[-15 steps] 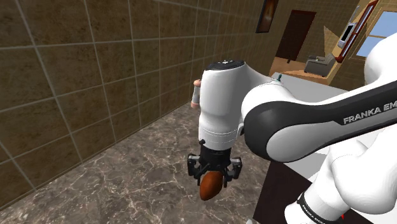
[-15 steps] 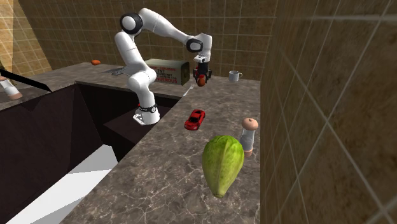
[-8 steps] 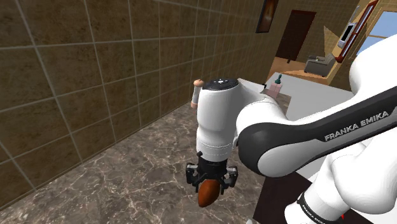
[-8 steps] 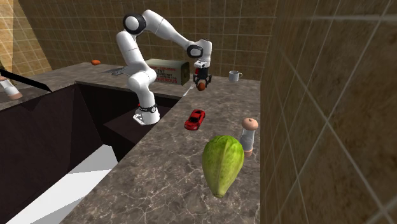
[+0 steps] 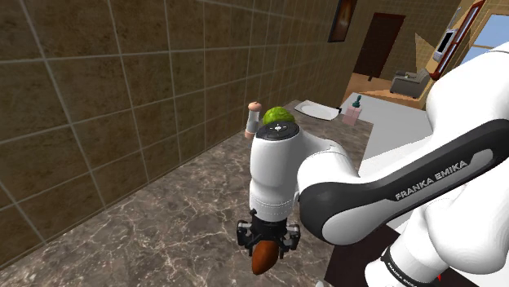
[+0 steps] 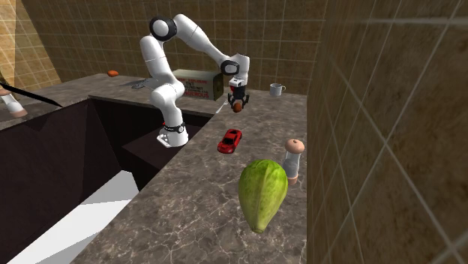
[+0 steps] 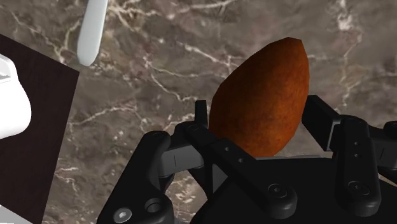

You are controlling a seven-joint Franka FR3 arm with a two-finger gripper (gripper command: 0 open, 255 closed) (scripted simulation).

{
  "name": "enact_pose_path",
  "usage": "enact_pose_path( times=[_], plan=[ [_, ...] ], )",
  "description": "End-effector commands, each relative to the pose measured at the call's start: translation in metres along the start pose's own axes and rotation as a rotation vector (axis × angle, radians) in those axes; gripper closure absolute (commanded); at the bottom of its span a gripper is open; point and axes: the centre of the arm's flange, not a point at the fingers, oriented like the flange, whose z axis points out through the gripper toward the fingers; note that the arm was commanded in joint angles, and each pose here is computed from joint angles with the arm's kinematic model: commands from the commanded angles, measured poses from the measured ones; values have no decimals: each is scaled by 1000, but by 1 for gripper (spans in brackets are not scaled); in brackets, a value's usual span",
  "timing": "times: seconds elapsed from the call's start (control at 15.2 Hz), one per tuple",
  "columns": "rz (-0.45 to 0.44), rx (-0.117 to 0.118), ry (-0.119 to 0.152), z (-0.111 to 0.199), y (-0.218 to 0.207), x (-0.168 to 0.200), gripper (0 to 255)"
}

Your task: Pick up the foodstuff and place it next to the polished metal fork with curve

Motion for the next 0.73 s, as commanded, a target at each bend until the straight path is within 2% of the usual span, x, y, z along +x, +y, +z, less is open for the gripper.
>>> enact_pose_path(
  times=[0.0, 0.4, 0.46, 0.66],
  plan=[
    [0, 1, 0, 4, 0, 0, 255],
    [0, 1, 0, 4, 0, 0, 255],
    [0, 1, 0, 4, 0, 0, 0],
    [0, 1, 0, 4, 0, 0, 0]
  ],
)
